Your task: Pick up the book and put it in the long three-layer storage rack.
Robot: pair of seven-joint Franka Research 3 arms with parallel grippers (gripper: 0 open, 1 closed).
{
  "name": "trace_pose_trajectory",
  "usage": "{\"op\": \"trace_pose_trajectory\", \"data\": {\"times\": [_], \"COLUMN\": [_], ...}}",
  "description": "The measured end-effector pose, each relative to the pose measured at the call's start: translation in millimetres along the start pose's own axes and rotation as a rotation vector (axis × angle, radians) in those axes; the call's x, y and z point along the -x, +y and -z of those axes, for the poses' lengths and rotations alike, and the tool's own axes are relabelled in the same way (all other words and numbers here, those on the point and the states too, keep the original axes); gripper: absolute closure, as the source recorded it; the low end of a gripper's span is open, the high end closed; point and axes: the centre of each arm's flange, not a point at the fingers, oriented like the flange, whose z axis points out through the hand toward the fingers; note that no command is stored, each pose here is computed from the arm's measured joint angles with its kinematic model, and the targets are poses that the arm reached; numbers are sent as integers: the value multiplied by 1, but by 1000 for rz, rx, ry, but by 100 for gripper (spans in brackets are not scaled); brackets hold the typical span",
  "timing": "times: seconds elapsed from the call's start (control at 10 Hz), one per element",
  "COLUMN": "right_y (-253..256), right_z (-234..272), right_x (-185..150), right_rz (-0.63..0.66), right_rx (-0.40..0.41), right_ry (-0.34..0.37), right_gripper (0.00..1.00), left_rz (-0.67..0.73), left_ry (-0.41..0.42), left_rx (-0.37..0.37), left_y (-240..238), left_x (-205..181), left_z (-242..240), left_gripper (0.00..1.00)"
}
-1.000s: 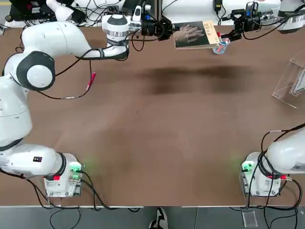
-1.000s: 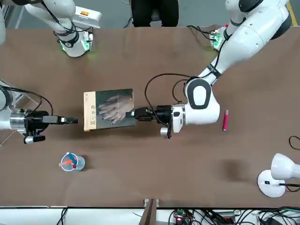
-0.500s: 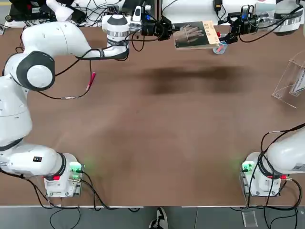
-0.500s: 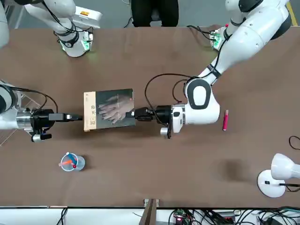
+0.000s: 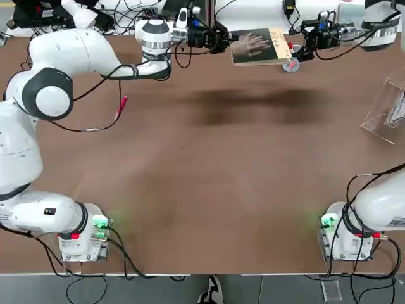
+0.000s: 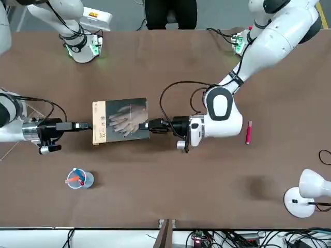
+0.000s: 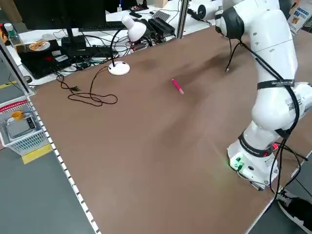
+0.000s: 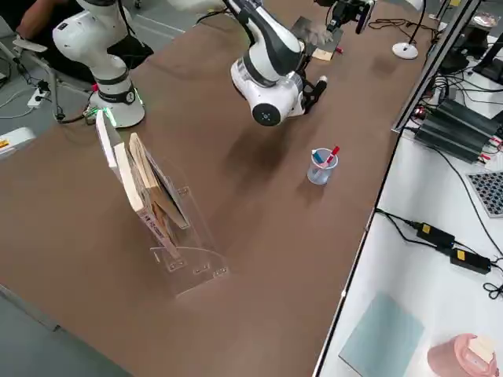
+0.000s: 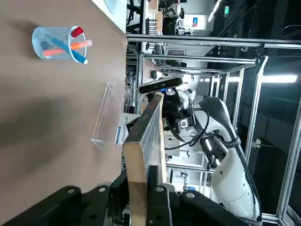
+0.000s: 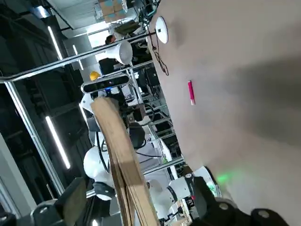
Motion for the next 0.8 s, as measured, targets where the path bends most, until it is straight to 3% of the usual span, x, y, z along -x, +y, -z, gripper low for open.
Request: {"op": "trace_pose_trajectory", "data": {"times": [0.8], "right_y": [-4], "right_z": [-19], "right_x": [18], "right_rz": [-1], "right_rx": [-11], "right_ry": [-44], "right_gripper": [0], "left_rz": [-10], "left_ry": [1], "left_rx": [-1], "left_y": [0], "left_x": [0], "left_z": [1], "left_gripper": [96]}}
